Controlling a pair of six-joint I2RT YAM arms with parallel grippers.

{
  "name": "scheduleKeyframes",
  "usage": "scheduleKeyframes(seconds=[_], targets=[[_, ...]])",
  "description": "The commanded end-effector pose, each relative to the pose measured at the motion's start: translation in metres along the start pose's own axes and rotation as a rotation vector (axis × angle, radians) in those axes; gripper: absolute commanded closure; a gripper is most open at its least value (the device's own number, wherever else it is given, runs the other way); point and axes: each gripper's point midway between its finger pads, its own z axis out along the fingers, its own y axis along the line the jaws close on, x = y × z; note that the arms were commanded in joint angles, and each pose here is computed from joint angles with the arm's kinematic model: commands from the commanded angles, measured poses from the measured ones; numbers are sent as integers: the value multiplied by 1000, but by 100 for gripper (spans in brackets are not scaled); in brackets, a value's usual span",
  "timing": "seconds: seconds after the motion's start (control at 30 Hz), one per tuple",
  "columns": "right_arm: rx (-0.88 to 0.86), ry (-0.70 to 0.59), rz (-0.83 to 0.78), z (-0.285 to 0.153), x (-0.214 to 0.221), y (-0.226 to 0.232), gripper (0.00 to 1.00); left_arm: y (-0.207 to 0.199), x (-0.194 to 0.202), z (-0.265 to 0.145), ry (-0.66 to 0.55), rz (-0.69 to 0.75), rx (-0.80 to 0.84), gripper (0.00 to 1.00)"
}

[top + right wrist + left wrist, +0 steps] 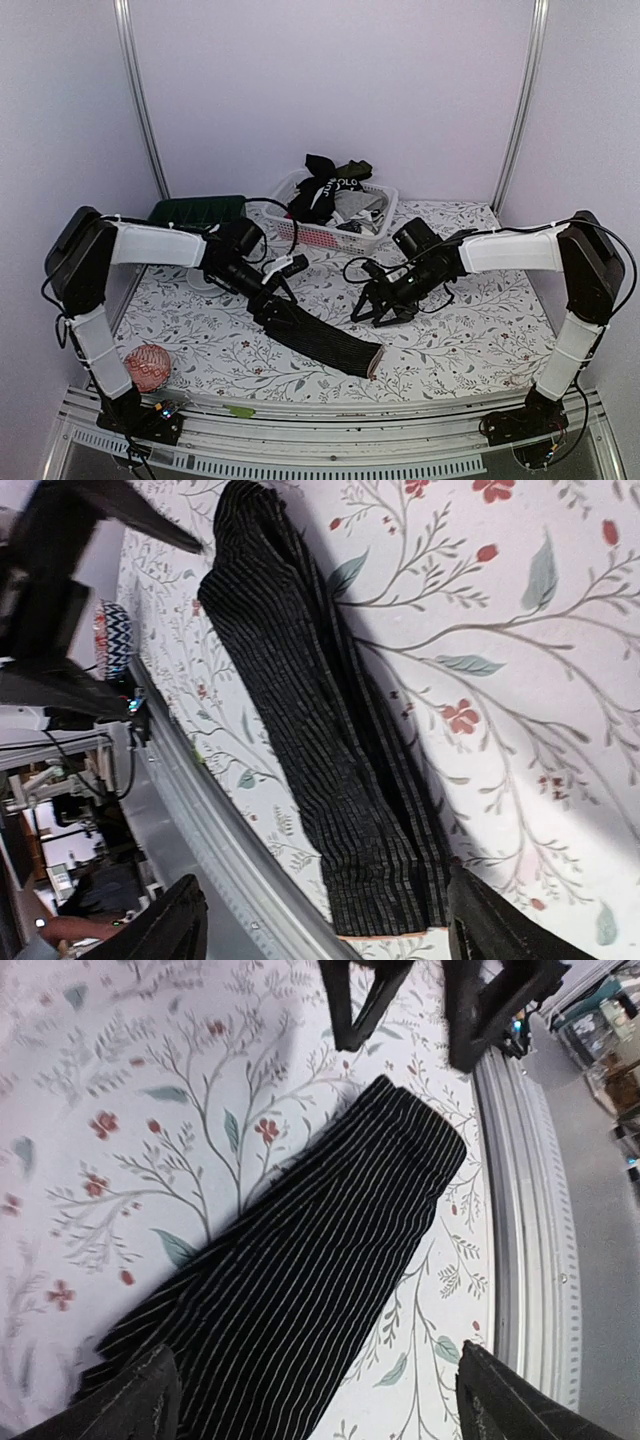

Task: Roll the underwear
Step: Adjust the underwear at the center of the board, then rotate the underwear at the center of the board.

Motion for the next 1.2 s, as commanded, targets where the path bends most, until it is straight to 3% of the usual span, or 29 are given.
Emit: scheduleKeyframes(seconds=[0.0,0.1,0.13,0.23,0.3,0.4,0.5,0.8,1.17], targets=[[151,-24,-68,-14,-10,-16,22,-3,2,-45,57,195,-222,4],[196,1,-79,-10,-9,-27,26,-11,38,-53,138,226,-250,6],[210,12,-79,-9,-7,-32,27,-13,47,-55,161,237,-261,12],[253,10,-98,-10,-17,-35,31,-19,73,-54,221,260,-309,47],[281,31,-105,-8,-16,-42,37,-20,83,-53,244,263,-336,65],[316,54,-109,-5,-12,-53,50,-24,94,-44,263,244,-326,81],[354,82,-117,-2,-7,-64,63,-24,97,-28,274,226,-308,88],[340,190,-162,26,23,-74,85,20,65,0,225,122,-363,100],[186,280,-156,71,76,-44,87,84,26,17,227,167,-401,100]])
